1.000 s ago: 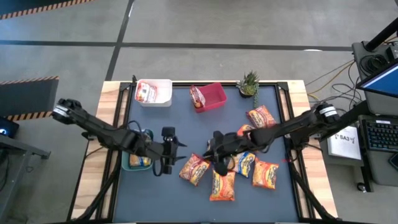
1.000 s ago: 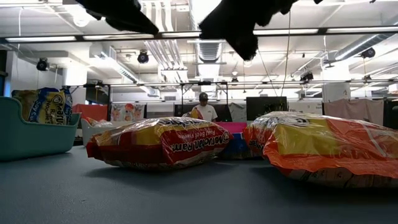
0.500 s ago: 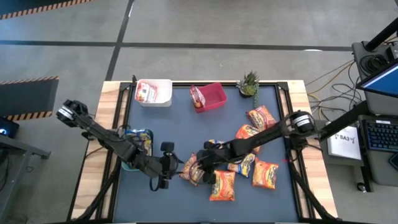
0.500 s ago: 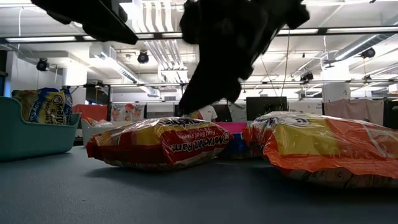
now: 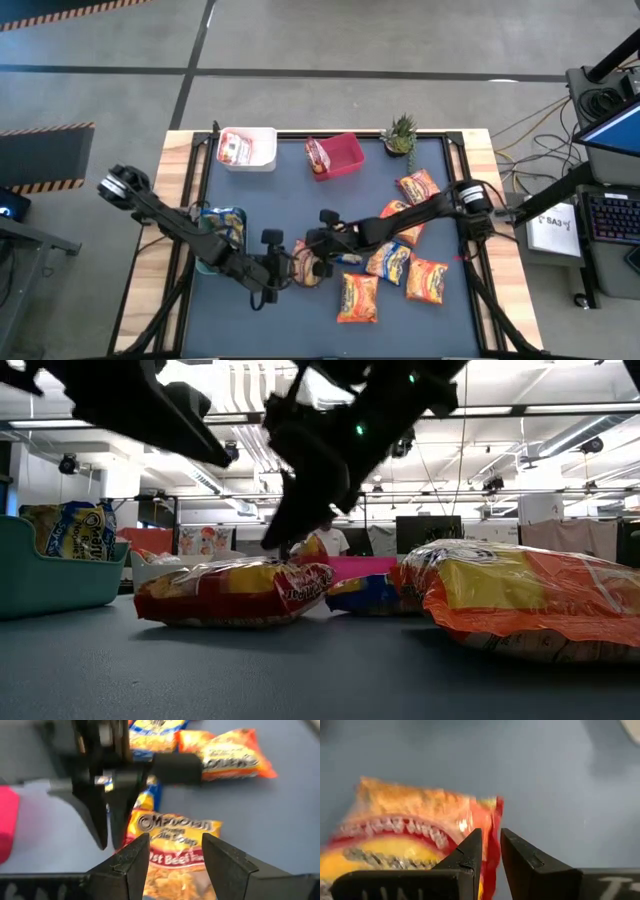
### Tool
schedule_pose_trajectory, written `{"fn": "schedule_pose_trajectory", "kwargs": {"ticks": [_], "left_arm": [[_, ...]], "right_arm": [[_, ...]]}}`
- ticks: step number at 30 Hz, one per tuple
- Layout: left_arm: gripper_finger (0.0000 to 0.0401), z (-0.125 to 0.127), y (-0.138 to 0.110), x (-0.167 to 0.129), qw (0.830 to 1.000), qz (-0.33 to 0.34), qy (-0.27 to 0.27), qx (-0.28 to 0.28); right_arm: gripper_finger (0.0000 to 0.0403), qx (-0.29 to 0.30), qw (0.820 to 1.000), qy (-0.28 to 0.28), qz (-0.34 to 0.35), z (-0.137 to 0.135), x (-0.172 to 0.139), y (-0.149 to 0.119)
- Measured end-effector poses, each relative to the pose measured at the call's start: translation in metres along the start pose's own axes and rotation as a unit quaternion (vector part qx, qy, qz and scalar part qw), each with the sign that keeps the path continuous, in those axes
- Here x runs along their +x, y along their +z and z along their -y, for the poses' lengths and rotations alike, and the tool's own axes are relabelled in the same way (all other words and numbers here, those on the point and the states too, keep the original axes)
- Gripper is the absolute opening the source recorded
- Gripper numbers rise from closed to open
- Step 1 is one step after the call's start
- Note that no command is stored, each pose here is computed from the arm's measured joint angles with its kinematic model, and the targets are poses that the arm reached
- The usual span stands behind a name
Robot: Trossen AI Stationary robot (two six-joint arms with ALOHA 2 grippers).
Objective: Sort Maruchan noodles
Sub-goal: Put the red noodle pack into the red bin
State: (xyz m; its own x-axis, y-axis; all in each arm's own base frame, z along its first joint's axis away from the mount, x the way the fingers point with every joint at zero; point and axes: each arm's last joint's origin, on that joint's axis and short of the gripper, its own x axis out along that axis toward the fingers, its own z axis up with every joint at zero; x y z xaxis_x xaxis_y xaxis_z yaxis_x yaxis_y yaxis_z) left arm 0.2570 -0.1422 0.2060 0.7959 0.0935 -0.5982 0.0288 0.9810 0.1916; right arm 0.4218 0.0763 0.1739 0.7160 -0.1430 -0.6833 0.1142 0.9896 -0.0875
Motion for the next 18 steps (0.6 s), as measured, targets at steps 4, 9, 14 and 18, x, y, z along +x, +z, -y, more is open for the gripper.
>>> {"fn": "schedule_pose_trajectory", "kwargs": {"ticks": [4,9,14,18], "left_arm": [[0.0162,0.002,-0.006,0.008,1.0,-0.017,0.011,0.001],[0.0145,0.009,-0.017,0.025,0.999,-0.042,0.008,-0.005],[0.0112,0.015,-0.023,0.047,0.999,-0.037,0.011,-0.007],[0.0085,0.015,-0.028,0.059,0.999,-0.039,0.018,-0.013]], "right_arm": [[0.0059,0.007,1.0,-0.003,-0.011,0.008,-0.018,0.008],[0.0059,0.026,0.998,0.029,-0.051,0.012,-0.041,0.009],[0.0059,0.034,0.995,0.06,-0.067,0.004,-0.047,0.005],[0.0059,0.031,0.995,0.064,-0.075,-0.002,-0.048,0.0]]}}
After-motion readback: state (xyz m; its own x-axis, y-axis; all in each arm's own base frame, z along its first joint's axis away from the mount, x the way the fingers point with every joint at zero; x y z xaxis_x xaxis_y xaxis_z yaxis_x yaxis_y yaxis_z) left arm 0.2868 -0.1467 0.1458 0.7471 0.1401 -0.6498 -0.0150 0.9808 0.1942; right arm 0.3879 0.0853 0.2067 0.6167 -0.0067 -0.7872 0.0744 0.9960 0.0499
